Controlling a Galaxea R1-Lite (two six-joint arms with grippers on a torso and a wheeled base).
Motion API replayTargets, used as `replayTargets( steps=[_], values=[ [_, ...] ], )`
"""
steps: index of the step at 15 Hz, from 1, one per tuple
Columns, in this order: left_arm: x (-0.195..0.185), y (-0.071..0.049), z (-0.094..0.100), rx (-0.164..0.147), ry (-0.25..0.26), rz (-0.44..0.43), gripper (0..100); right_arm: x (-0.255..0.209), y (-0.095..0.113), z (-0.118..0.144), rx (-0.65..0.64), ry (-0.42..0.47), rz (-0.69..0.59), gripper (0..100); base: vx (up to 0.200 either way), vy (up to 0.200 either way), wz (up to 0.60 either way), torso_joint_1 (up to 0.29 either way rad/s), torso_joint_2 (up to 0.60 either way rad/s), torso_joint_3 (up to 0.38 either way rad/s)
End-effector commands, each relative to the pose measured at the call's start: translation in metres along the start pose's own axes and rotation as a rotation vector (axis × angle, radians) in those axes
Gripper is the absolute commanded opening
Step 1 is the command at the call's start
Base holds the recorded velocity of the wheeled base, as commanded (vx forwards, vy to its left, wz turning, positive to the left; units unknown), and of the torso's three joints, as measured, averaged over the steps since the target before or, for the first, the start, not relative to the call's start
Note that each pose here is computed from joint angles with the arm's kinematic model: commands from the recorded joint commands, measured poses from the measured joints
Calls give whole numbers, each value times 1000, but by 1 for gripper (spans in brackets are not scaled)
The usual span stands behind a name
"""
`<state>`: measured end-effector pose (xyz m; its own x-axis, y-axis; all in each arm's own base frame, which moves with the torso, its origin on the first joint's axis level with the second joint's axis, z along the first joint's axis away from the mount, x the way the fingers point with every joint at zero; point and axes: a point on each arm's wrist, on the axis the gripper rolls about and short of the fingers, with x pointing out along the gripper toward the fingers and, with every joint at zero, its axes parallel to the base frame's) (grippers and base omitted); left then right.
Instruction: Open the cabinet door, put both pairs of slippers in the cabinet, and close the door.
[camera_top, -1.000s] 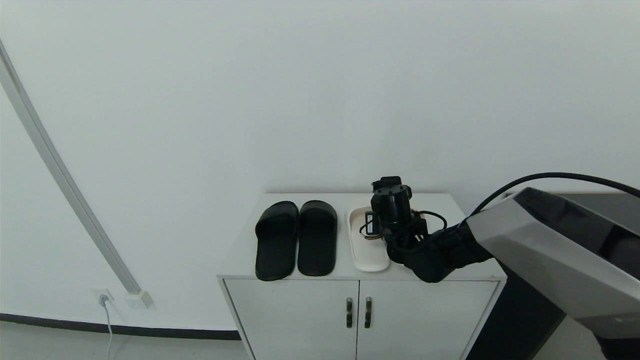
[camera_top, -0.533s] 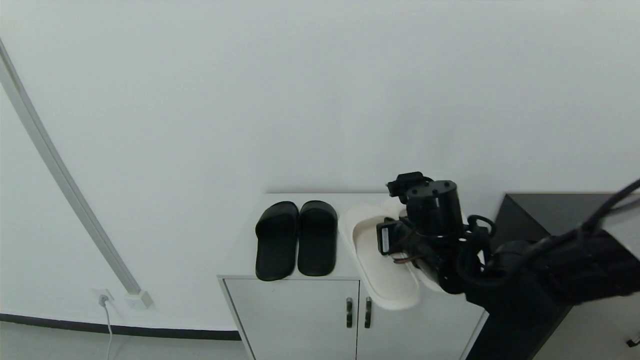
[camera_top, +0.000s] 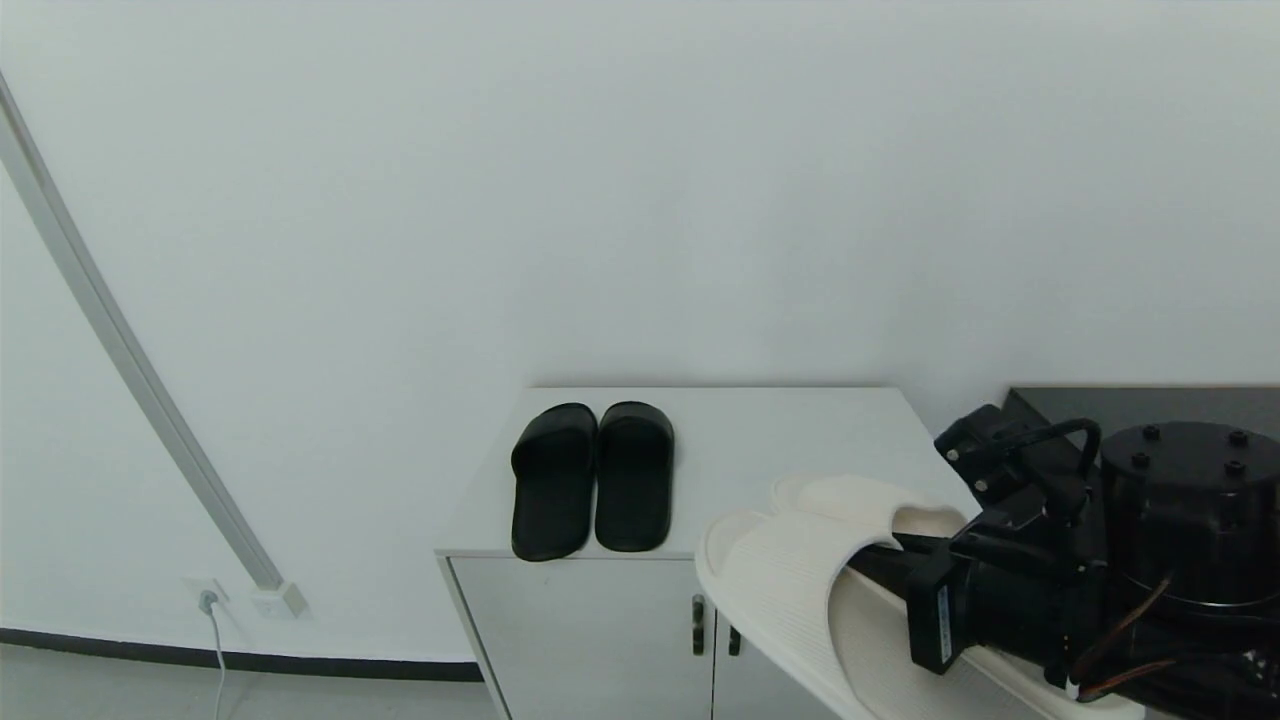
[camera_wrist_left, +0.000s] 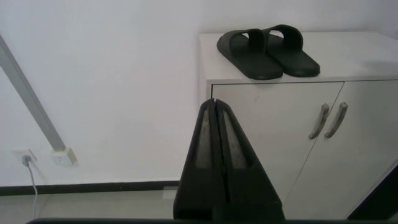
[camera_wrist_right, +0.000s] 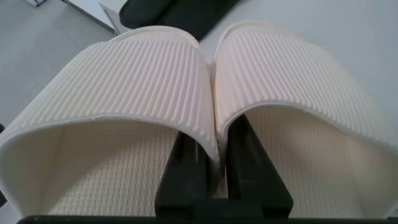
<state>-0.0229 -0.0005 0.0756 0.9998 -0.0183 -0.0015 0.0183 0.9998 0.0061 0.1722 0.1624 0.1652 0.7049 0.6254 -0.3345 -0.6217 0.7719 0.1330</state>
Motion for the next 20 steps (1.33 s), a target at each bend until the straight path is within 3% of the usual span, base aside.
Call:
replayTargets(
  steps=[1, 10, 13, 16, 20],
  values=[
    [0, 0, 0, 0, 0, 0, 0, -7, -2, 0, 0, -14, -6, 0, 0, 0, 0, 0, 0, 0],
    [0, 0, 0, 0, 0, 0, 0, -6, -4, -11, -74, 29, -11, 0, -200, 0, 0, 5, 2, 4],
    [0, 0, 0, 0, 0, 0, 0, -3, -8, -23, -187, 30, -27, 0, -200, 0, 0, 4, 1, -1],
    [0, 0, 0, 0, 0, 0, 0, 4, -10, -28, -214, -72, -32, 0, 0, 0, 0, 0, 0, 0],
    [0, 0, 0, 0, 0, 0, 0, 13, -19, -35, -205, -40, -77, 0, 0, 0, 0, 0, 0, 0]
  ],
)
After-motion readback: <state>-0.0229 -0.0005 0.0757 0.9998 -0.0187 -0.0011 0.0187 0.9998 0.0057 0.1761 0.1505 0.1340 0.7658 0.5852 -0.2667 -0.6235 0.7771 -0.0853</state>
